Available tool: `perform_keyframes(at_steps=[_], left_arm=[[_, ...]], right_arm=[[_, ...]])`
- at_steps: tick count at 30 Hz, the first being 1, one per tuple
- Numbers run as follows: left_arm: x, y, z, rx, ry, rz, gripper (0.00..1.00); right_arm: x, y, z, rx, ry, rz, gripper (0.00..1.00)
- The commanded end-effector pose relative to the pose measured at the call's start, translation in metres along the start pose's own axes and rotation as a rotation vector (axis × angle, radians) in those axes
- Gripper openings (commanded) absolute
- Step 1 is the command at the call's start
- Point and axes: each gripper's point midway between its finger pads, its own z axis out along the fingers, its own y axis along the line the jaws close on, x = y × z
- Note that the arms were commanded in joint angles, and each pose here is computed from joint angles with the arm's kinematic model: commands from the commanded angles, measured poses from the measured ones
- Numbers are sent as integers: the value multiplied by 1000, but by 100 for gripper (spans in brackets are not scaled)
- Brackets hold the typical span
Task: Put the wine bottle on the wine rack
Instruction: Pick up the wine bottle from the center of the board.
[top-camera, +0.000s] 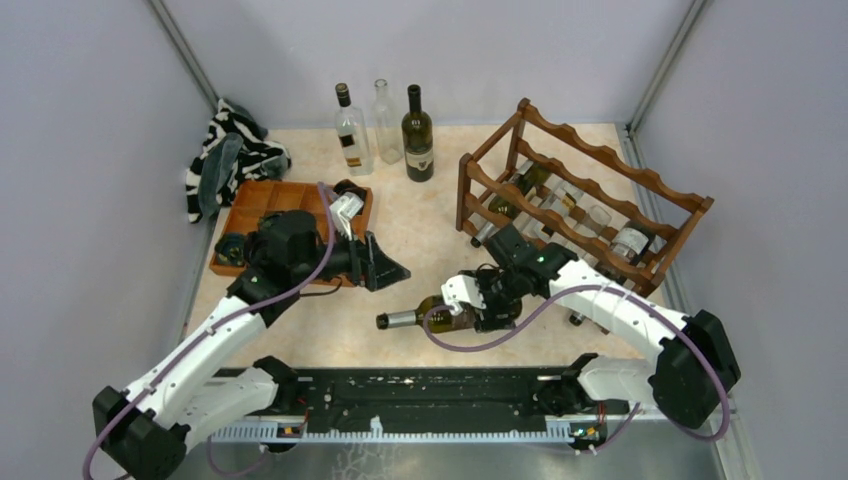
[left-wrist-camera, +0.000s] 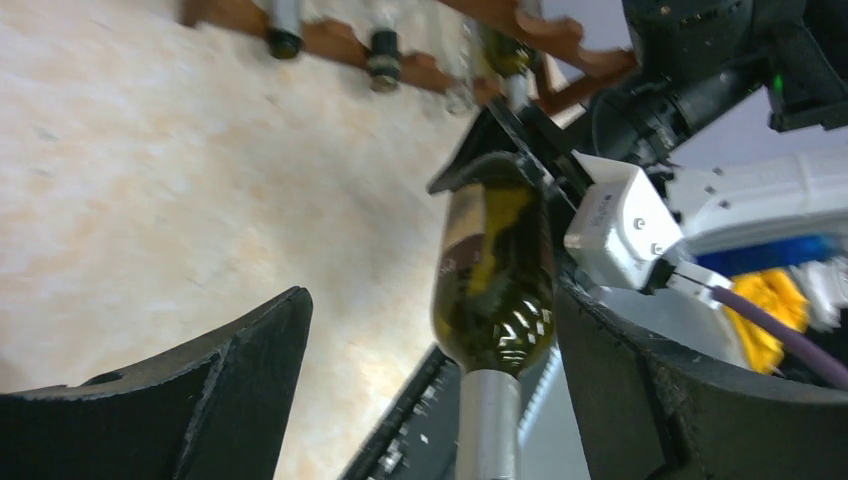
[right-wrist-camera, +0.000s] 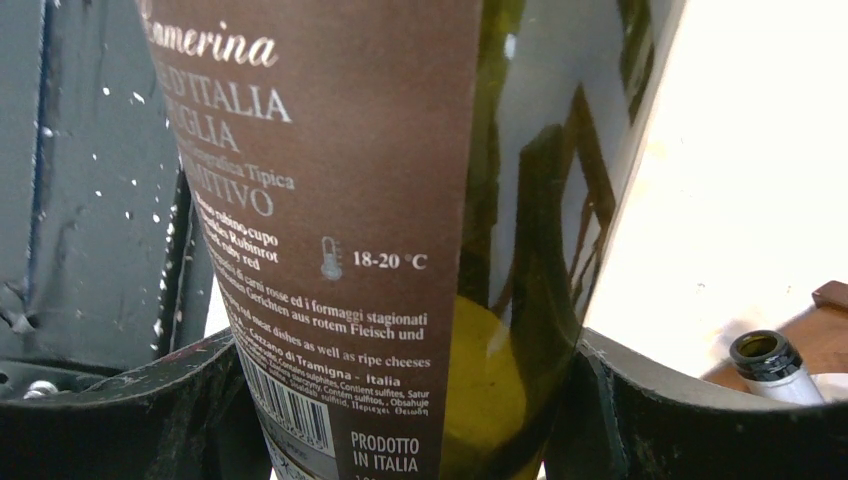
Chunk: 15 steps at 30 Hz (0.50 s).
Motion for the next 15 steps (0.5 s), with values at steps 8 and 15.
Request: perform_keyframes(at_steps=[8, 15], left_arm=[[62, -34, -2, 279, 272, -245, 92], [93, -42, -7, 438, 340, -340, 95]], right_arm=[[-32, -34, -27, 150, 50, -248, 0], [-35, -45, -31, 174, 77, -264, 0]])
